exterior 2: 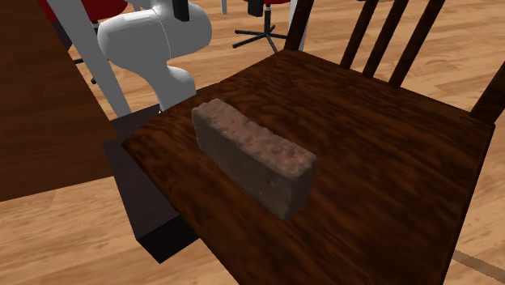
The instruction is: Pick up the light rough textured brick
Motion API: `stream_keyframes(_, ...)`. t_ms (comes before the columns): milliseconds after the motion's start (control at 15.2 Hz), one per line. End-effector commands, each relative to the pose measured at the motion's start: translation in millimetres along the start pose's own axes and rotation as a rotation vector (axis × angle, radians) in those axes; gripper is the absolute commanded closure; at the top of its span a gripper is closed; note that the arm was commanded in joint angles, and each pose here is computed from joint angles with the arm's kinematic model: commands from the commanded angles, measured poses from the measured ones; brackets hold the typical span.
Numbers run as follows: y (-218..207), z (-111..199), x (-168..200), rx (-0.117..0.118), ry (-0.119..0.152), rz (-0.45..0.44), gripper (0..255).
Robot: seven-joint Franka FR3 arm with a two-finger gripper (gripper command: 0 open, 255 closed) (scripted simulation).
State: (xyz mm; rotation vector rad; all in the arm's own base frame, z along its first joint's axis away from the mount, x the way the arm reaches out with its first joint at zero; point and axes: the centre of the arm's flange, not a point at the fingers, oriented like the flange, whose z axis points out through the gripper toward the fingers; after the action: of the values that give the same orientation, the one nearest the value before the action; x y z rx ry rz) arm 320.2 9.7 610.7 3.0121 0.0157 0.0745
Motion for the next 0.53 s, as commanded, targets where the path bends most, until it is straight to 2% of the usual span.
stream_keyframes(0,0,0,0,0.0,0.0,0.0,0)
stream_keyframes(462,31,58,73,0.086,-0.018,-0.039,0)
